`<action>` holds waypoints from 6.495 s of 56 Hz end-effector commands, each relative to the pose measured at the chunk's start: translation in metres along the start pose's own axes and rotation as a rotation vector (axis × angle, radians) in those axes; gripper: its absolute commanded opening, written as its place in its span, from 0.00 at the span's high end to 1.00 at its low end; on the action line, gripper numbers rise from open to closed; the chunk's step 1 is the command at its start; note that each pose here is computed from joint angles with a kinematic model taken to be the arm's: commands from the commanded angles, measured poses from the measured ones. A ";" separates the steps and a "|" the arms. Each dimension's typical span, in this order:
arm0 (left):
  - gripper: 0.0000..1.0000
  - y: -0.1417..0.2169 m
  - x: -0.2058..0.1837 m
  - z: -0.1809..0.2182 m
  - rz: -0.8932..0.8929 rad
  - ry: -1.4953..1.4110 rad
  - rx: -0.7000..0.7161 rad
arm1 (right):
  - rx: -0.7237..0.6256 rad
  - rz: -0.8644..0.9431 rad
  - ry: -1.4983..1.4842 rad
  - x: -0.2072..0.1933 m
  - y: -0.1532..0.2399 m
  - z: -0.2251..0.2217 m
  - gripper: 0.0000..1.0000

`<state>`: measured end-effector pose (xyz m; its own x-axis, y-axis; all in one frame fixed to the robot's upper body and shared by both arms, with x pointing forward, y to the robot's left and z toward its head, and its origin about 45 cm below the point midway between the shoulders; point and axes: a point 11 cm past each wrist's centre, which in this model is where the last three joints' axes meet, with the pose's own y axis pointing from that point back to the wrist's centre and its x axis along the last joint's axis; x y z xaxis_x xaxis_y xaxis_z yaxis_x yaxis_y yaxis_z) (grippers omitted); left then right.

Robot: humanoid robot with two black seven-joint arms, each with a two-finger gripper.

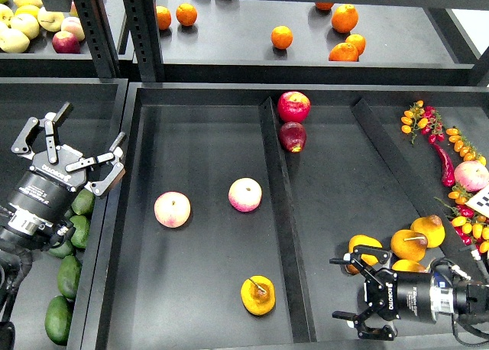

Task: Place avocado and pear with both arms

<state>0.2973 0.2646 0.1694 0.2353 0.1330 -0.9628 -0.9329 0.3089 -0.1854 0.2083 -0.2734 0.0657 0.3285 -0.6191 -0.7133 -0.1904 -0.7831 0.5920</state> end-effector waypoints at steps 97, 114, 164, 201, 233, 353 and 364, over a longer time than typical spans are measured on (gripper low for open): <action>0.01 0.030 0.019 -0.028 0.080 0.042 0.046 | 0.069 -0.023 -0.222 0.013 -0.078 0.021 0.02; 0.01 0.030 0.019 -0.027 0.080 0.042 0.044 | 0.073 -0.019 -0.225 0.014 -0.081 0.018 0.07; 0.01 0.030 0.020 -0.027 0.085 0.041 0.043 | 0.088 -0.028 -0.271 0.013 -0.097 0.016 0.21; 0.01 0.032 0.023 -0.026 0.095 0.044 0.042 | 0.121 -0.037 -0.314 0.011 -0.108 0.014 0.54; 0.01 0.032 0.023 -0.026 0.095 0.044 0.042 | 0.156 -0.062 -0.333 0.005 -0.114 0.008 0.81; 0.01 0.033 0.031 -0.029 0.118 0.052 0.050 | 0.344 0.132 -0.436 0.079 0.009 0.015 0.75; 0.01 0.032 0.031 -0.029 0.116 0.052 0.050 | 0.339 0.144 -0.431 0.081 0.012 0.016 0.56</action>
<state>0.2666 0.2515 0.1279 0.1108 0.1218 -0.9863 -0.9380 0.3407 -0.0633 0.2179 -0.3307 0.0087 -0.1166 -0.6264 -0.7707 -0.5162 -0.6248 0.5858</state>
